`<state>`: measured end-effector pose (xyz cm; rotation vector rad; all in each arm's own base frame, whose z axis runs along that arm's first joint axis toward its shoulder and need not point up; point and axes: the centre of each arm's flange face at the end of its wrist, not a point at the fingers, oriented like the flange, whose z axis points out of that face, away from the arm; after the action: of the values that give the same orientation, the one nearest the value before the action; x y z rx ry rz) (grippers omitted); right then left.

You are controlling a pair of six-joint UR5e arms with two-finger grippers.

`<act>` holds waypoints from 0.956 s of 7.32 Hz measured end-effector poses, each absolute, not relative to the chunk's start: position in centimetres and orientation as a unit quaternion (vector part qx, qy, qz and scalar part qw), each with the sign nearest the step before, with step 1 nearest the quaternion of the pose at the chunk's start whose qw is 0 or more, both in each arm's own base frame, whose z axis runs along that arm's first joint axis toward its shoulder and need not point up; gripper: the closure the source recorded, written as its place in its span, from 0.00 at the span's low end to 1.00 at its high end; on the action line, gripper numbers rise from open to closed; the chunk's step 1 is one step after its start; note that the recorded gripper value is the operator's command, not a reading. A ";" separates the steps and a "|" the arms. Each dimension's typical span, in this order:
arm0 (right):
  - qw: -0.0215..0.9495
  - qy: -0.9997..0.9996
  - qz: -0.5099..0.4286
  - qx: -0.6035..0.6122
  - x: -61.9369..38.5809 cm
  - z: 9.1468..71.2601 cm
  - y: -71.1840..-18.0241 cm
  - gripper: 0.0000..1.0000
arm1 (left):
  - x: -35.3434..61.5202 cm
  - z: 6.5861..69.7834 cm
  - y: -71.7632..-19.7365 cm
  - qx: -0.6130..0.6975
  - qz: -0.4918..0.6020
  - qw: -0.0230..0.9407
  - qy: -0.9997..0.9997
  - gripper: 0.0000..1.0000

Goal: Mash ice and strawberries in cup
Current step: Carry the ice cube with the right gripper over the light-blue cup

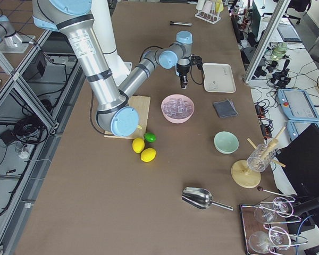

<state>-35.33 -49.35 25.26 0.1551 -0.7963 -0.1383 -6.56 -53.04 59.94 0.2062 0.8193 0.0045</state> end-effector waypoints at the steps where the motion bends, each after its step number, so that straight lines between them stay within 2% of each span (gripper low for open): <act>1: 0.913 -0.397 -0.054 0.071 -36.5 22.8 -49.0 0.91 | -6.6 59.7 -53.2 0.101 0.003 0.912 0.398 0.02; 5: 0.903 -0.426 0.011 0.061 -46.5 13.0 -46.8 0.89 | -6.5 59.2 -53.3 0.102 -0.007 0.911 0.399 0.02; 7: 0.895 -0.438 0.048 0.076 -52.9 11.4 -46.0 0.88 | -6.5 59.3 -53.3 0.101 -0.007 0.911 0.399 0.02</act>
<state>-52.89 -46.01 11.42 0.1567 -0.9075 0.0989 -6.49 -53.28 59.26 0.2077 0.8226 -0.0154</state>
